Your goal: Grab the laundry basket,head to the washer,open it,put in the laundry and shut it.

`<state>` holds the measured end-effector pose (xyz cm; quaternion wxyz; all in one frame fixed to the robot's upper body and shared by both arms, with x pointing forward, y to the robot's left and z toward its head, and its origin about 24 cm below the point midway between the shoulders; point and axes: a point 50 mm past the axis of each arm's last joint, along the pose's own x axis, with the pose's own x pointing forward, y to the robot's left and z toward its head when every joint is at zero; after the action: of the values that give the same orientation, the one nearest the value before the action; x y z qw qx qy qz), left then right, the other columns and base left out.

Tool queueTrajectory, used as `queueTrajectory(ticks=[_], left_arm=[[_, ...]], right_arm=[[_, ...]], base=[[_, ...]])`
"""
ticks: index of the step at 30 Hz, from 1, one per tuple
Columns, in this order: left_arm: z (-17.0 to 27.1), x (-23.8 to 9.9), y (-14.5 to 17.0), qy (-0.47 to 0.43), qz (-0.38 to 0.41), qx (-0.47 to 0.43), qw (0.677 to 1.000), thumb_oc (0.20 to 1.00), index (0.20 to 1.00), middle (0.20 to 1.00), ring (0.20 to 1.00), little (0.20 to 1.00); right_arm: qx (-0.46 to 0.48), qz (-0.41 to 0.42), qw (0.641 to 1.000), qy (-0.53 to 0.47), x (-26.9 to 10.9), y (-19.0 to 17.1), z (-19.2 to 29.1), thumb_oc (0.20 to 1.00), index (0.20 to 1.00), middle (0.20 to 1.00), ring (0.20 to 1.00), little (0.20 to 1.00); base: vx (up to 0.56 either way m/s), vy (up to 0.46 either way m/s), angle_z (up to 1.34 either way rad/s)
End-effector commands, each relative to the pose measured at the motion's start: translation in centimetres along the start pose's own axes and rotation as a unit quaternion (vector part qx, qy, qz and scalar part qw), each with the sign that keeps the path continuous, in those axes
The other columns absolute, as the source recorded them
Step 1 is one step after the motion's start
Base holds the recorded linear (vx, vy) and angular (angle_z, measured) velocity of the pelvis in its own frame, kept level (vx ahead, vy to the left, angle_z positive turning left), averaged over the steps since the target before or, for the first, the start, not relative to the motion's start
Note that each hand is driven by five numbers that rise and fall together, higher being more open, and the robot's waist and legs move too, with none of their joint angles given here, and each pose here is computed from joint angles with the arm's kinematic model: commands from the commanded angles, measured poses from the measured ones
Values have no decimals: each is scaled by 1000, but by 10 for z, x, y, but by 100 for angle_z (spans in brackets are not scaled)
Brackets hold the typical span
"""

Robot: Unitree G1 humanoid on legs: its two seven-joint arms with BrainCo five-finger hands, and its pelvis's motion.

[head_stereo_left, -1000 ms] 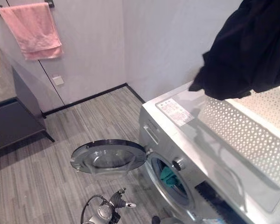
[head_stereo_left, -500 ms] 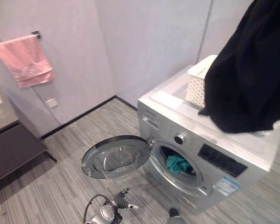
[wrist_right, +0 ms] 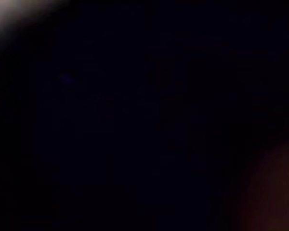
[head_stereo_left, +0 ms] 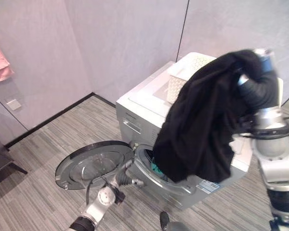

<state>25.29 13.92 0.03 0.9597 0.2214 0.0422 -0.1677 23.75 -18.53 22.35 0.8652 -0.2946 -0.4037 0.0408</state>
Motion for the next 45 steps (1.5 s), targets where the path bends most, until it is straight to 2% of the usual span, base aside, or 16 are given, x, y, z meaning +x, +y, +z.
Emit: queueTrajectory(ticks=[1, 3, 7, 12, 16, 17, 25, 30, 37, 45], left_arm=[[27, 12, 24, -71, 17, 31, 997, 1000, 1000, 1000, 1000, 1000], [53, 20, 32, -122, 21, 38, 992, 1000, 1000, 1000, 1000, 1000], [74, 36, 28, -153, -14, 49, 987, 1000, 1000, 1000, 1000, 1000], [84, 47, 24, -159, -39, 53, 985, 1000, 1000, 1000, 1000, 1000], [82, 50, 14, -148, -90, 53, 983, 1000, 1000, 1000, 1000, 1000], [77, 51, 4, -134, -112, 51, 983, 1000, 1000, 1000, 1000, 1000], [62, 49, -20, -95, -156, 24, 983, 1000, 1000, 1000, 1000, 1000], [66, 44, -37, -101, -176, -44, 978, 1000, 1000, 1000, 1000, 1000], [105, 53, -66, -150, -199, -148, 957, 1000, 1000, 1000, 1000, 1000], [133, 55, -78, -209, -210, -125, 947, 1000, 1000, 1000, 1000, 1000]], right_arm=[[38, -1, 998, -47, 3, -6, 16, 200, 200, 200, 200, 200], [88, 50, 994, -31, -6, 11, 14, 200, 200, 200, 200, 200], [160, 110, 980, -35, -11, 29, 21, 200, 200, 200, 200, 200], [213, 157, 963, -52, -8, 42, 29, 200, 200, 200, 200, 200], [246, 177, 951, -63, 0, 49, 32, 200, 200, 200, 200, 200], [260, 183, 945, -72, 3, 53, 36, 200, 200, 200, 200, 200], [295, 178, 936, -78, 8, 57, 40, 200, 200, 200, 200, 200], [314, 167, 932, -75, 9, 61, 41, 200, 200, 200, 200, 200], [348, 155, 923, -62, 7, 70, 40, 200, 200, 200, 200, 200], [368, 153, 915, -69, 13, 78, 42, 200, 200, 200, 200, 200]], base=[[18, -123, 0], [16, -161, 12], [-4, -81, 17], [17, -49, 8], [17, -12, 1], [41, -10, -1], [9, -4, 0], [0, 0, 0], [0, 0, 0], [2, -1, 0]])
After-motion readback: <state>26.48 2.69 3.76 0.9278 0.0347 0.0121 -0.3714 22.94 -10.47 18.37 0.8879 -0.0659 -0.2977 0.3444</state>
